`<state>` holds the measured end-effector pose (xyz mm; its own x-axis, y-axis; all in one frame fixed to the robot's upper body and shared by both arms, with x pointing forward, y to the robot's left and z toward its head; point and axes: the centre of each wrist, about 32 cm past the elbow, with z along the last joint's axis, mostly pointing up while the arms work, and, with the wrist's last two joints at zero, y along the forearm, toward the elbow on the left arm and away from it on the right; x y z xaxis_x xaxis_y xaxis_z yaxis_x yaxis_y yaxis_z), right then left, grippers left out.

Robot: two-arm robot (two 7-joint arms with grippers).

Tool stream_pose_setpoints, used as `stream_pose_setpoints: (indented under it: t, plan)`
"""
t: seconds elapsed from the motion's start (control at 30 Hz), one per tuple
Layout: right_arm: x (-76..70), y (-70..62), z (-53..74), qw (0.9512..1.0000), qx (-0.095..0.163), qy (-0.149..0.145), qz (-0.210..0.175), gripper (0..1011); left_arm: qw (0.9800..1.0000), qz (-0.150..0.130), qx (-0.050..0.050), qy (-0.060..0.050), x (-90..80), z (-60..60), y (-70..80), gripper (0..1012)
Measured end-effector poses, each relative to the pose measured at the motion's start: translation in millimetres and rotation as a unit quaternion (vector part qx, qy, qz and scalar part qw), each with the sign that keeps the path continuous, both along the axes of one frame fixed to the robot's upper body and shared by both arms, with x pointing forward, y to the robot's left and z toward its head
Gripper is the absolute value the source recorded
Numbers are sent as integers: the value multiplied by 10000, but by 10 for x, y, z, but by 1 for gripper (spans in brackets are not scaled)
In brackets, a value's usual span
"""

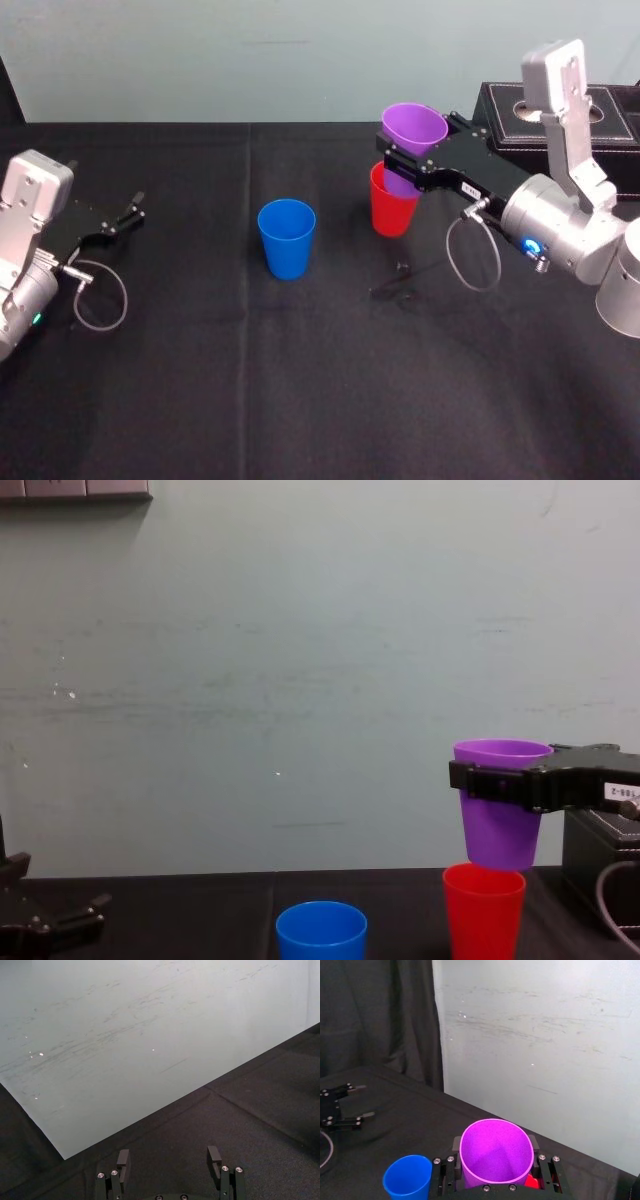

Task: Stack the three plastic cups sequentially using one hand.

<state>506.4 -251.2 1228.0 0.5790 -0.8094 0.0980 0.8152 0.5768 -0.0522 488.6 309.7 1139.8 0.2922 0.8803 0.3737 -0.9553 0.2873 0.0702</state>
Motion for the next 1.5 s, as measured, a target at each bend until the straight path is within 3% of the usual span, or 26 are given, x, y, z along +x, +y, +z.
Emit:
stream_pose_setpoints:
  t: [0.43,0.7,1.5]
  plan:
    - [285,31,-64,9998,-87,-19,-188,743,10000,0,0,0,0,0,0,1005]
    - [371,78,-123,9996,-118,-33,-242,744,10000,0,0,0,0,0,0,1005]
    - [453,60,-328,9996,-113,-41,-259,743,10000,0,0,0,0,0,0,1005]
